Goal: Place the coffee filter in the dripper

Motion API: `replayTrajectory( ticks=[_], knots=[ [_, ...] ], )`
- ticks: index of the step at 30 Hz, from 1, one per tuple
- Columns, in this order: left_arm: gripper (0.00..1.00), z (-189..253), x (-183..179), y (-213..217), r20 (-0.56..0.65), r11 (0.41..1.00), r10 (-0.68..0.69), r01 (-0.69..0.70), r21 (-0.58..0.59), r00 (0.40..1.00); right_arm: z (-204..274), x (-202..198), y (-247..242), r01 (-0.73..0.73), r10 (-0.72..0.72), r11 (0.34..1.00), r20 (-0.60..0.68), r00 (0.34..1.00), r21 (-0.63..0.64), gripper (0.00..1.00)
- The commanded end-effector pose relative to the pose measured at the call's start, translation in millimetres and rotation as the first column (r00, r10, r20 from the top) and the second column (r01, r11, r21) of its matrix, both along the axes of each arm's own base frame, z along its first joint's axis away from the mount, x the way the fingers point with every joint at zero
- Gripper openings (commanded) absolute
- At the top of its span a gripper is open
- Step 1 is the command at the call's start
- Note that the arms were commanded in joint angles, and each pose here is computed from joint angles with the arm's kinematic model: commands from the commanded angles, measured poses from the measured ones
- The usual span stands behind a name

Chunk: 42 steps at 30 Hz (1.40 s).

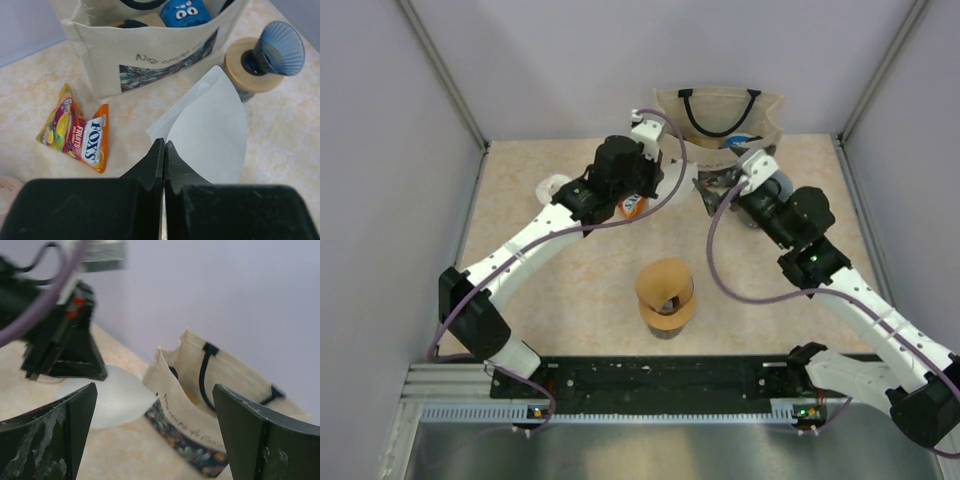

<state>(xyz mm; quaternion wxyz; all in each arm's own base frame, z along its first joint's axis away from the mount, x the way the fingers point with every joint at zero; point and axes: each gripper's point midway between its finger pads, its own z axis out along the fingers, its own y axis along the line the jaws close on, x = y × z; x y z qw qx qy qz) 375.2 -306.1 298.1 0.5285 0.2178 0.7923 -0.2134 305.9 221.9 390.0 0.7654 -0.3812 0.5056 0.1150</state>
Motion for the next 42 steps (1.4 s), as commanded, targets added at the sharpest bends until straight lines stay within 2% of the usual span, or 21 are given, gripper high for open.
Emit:
replayTrajectory(
  ticks=[1, 4, 8, 17, 22, 29, 37, 42],
  knots=[
    [0.0, 46.4, 10.0, 16.7, 0.111, 0.982, 0.158, -0.144, -0.12, 0.981, 14.6, 27.9, -46.4, 0.394, -0.145, 0.75, -0.449, 0.882, 0.531, 0.99],
    [0.0, 49.5, 12.3, 20.2, 0.109, 0.967, 0.213, -0.193, -0.164, 0.971, -2.8, 25.4, -40.2, 0.43, -0.068, 0.704, -0.55, 0.833, 0.565, 0.99],
    [0.0, 56.2, 12.9, 15.7, 0.091, 0.946, 0.237, -0.209, -0.248, 0.967, -7.8, 27.6, -32.4, 0.417, 0.029, 0.632, -0.558, 0.829, 0.653, 0.93],
    [0.0, 67.5, 11.8, 2.1, 0.087, 0.92, 0.25, -0.209, -0.332, 0.964, -42.9, 56.6, 7.0, 0.448, 0.075, 0.694, -0.675, 0.734, 0.564, 0.92],
    [0.0, 69.1, 11.1, 2.4, 0.091, 0.916, 0.265, -0.221, -0.335, 0.96, -54.1, 66.3, 14.9, 0.457, 0.072, 0.7, -0.691, 0.719, 0.549, 0.77],
    [0.0, 75.3, 5.5, 4.4, 0.113, 0.91, 0.255, -0.199, -0.365, 0.96, -65.8, 72.8, 1.9, 0.512, -0.007, 0.686, -0.699, 0.715, 0.518, 0.49],
    [0.0, 76.9, -4.6, -5.3, 0.107, 0.913, 0.184, -0.129, -0.387, 0.977, -68.1, 77.3, 16.2, 0.479, 0.036, 0.707, -0.703, 0.71, 0.52, 0.4],
    [0.0, 77.6, -6.2, -1.1, 0.124, 0.913, 0.196, -0.135, -0.386, 0.973, -72.8, 79.8, 20.5, 0.479, 0.04, 0.717, -0.715, 0.698, 0.507, 0.23]
  ],
)
